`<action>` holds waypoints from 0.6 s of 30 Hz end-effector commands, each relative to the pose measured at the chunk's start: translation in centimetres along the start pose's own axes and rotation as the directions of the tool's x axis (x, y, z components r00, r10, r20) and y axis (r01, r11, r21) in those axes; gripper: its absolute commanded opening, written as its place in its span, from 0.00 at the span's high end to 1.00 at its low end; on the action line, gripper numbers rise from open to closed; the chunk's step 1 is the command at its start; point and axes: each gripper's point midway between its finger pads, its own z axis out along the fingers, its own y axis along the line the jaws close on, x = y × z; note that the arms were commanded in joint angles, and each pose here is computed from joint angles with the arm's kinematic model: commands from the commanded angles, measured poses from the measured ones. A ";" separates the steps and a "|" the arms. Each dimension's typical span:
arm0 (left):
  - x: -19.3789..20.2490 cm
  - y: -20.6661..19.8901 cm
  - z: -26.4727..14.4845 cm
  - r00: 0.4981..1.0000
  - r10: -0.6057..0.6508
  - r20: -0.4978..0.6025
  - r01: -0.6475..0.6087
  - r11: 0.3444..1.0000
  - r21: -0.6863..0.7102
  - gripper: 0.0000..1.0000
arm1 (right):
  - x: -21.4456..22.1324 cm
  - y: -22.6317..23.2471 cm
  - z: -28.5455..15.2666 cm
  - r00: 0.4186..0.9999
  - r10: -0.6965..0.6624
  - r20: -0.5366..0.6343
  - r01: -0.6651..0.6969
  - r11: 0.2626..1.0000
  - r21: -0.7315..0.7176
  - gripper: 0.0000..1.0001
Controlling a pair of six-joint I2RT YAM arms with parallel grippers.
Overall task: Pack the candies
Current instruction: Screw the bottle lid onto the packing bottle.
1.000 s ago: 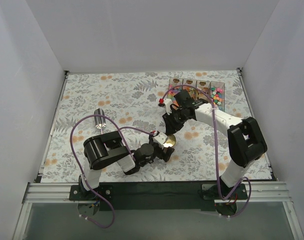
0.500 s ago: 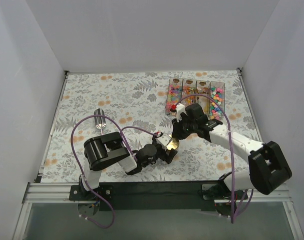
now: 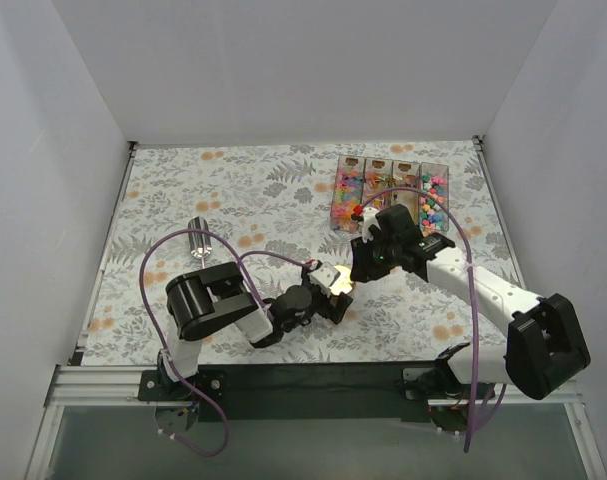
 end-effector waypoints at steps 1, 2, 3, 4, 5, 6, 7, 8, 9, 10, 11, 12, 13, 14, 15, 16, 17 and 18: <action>12.3 5.7 -5.6 0.893 0.024 -0.449 -0.107 0.981 -0.161 0.16 | -2.7 1.2 -2.1 1.000 -0.018 0.016 0.019 0.999 -0.045 0.63; 12.4 5.7 -5.7 0.891 0.025 -0.453 -0.109 0.981 -0.158 0.16 | -3.8 1.8 -2.6 0.999 -0.029 0.038 0.032 0.998 -0.063 0.63; 12.5 5.7 -5.7 0.889 0.029 -0.457 -0.112 0.981 -0.156 0.16 | -4.2 2.1 -2.8 0.998 -0.031 0.047 0.035 0.996 -0.076 0.63; 12.5 5.6 -5.7 0.887 0.029 -0.460 -0.112 0.982 -0.153 0.15 | -4.4 2.6 -3.0 0.998 -0.033 0.053 0.038 0.994 -0.098 0.64; 12.5 5.6 -5.6 0.887 0.029 -0.461 -0.112 0.982 -0.153 0.15 | -4.7 2.9 -3.2 0.997 -0.036 0.061 0.043 0.993 -0.110 0.67; 12.7 5.6 -5.6 0.883 0.033 -0.468 -0.116 0.982 -0.150 0.14 | -4.6 3.1 -3.1 0.998 -0.037 0.057 0.044 0.992 -0.122 0.71; 12.7 5.6 -5.6 0.882 0.034 -0.469 -0.118 0.982 -0.149 0.14 | -4.4 3.6 -3.0 0.998 -0.035 0.044 0.041 0.987 -0.155 0.73; 12.8 5.6 -5.6 0.880 0.035 -0.473 -0.119 0.982 -0.149 0.14 | -4.1 3.9 -2.8 0.999 -0.034 0.031 0.039 0.984 -0.177 0.77; 12.9 5.7 -5.6 0.878 0.037 -0.477 -0.123 0.981 -0.150 0.13 | -3.5 4.1 -2.6 1.000 -0.029 0.012 0.031 0.979 -0.203 0.77; 12.8 5.6 -5.5 0.878 0.040 -0.477 -0.124 0.981 -0.147 0.12 | -2.9 4.7 -2.2 1.000 -0.022 -0.017 0.017 0.968 -0.249 0.77; 12.8 5.6 -5.5 0.878 0.040 -0.478 -0.125 0.981 -0.149 0.12 | -2.5 4.9 -1.9 1.000 -0.012 -0.026 0.005 0.964 -0.265 0.78; 12.8 5.6 -5.5 0.877 0.041 -0.478 -0.127 0.981 -0.148 0.12 | -1.2 4.6 -1.3 0.998 0.002 -0.058 -0.018 0.964 -0.266 0.78; 12.7 5.6 -5.4 0.878 0.041 -0.477 -0.126 0.981 -0.147 0.11 | -0.6 4.4 -0.8 0.997 0.012 -0.074 -0.031 0.963 -0.267 0.78; 12.7 5.6 -5.4 0.878 0.041 -0.477 -0.126 0.981 -0.147 0.10 | -0.3 4.3 -0.4 0.997 0.023 -0.076 -0.043 0.963 -0.267 0.78; 12.7 5.6 -5.4 0.878 0.041 -0.477 -0.125 0.981 -0.145 0.10 | 0.2 4.1 -0.1 0.996 0.030 -0.082 -0.051 0.963 -0.266 0.78; 12.7 5.5 -5.4 0.878 0.042 -0.476 -0.125 0.982 -0.143 0.09 | 1.6 3.6 0.6 0.992 0.049 -0.112 -0.077 0.964 -0.254 0.78; 12.6 5.4 -5.4 0.881 0.037 -0.472 -0.118 0.983 -0.143 0.09 | 1.8 3.5 1.0 0.993 0.057 -0.106 -0.082 0.964 -0.251 0.78; 12.5 5.4 -5.4 0.882 0.035 -0.470 -0.115 0.983 -0.142 0.08 | 2.4 3.1 1.3 0.991 0.067 -0.117 -0.094 0.966 -0.242 0.78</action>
